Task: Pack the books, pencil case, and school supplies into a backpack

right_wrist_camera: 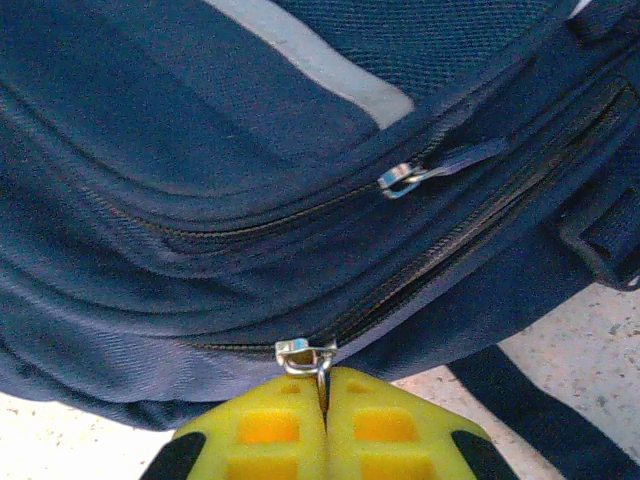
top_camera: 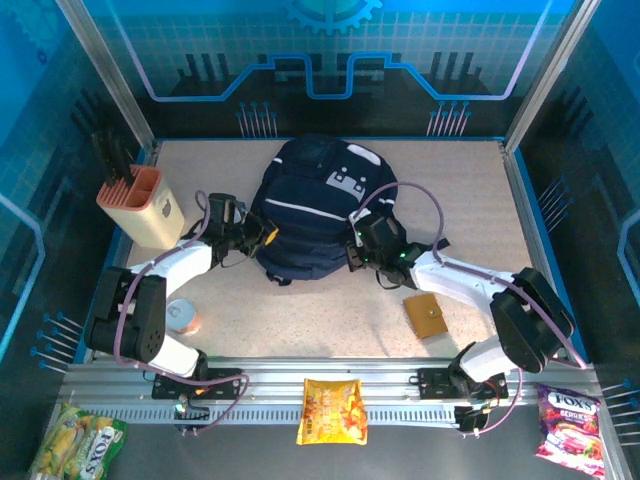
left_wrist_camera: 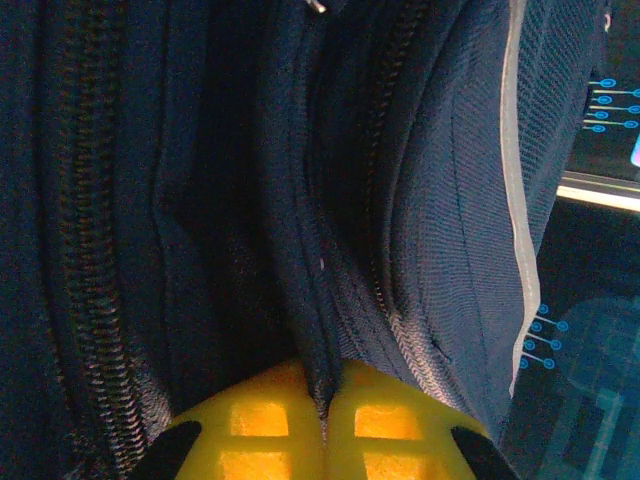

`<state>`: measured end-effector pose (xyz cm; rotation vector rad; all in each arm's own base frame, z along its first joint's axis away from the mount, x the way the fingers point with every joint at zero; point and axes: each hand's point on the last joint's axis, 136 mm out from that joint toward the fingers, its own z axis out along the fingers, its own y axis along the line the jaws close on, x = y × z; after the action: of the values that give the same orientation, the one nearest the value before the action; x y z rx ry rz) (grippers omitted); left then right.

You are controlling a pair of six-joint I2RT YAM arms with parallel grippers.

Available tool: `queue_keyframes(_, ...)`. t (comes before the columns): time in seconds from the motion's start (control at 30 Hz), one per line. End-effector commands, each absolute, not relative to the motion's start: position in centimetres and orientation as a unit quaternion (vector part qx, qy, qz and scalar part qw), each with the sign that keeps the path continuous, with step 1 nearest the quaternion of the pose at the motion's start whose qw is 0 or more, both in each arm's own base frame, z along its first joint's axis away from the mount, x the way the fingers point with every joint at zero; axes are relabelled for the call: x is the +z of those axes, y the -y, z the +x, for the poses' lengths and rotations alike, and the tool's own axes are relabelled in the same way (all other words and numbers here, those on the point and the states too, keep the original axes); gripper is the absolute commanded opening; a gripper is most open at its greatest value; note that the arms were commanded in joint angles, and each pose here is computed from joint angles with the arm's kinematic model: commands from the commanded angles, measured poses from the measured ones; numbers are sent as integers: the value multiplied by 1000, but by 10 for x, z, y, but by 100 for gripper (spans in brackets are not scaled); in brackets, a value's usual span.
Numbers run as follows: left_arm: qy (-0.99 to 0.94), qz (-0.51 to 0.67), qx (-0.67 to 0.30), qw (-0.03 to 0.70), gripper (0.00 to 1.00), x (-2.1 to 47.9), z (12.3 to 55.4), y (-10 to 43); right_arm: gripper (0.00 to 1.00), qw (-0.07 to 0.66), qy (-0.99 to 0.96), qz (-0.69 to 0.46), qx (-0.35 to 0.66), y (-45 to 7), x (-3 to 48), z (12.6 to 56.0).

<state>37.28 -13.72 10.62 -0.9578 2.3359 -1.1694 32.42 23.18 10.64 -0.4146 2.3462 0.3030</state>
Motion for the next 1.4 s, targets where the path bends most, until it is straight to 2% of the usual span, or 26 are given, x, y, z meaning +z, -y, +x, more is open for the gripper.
queue_keyframes(0.0, -834, -327, -401, 191, 0, 109, 378, 126, 0, 346, -926, -131, 77, -199, 105, 344)
queue_keyframes(0.2, -842, -313, -400, 183, 0, 109, 375, 126, 4, 343, -935, -58, 72, -168, 106, 385)
queue_keyframes(0.3, -844, -310, -398, 180, 0, 109, 373, 125, 4, 310, -949, -26, 47, -151, 102, 402)
queue_keyframes(0.57, -845, -305, -400, 180, 0, 111, 372, 125, 12, 295, -955, -20, 14, -134, 101, 430)
queue_keyframes(0.83, -847, -298, -404, 175, 0, 113, 374, 128, 23, 310, -951, -5, 26, -121, 116, 439)
queue_keyframes(1.07, -847, -295, -407, 175, 0, 114, 373, 129, 24, 326, -944, -2, 52, -124, 129, 427)
queue_keyframes(1.13, -847, -293, -408, 175, 0, 115, 373, 129, 29, 325, -944, -4, 62, -126, 132, 423)
queue_keyframes(1.27, -846, -290, -413, 171, 0, 116, 373, 131, 48, 333, -939, -7, 82, -129, 142, 413)
queue_keyframes(1.37, -845, -291, -415, 169, 0, 115, 372, 132, 54, 347, -933, 0, 99, -130, 152, 407)
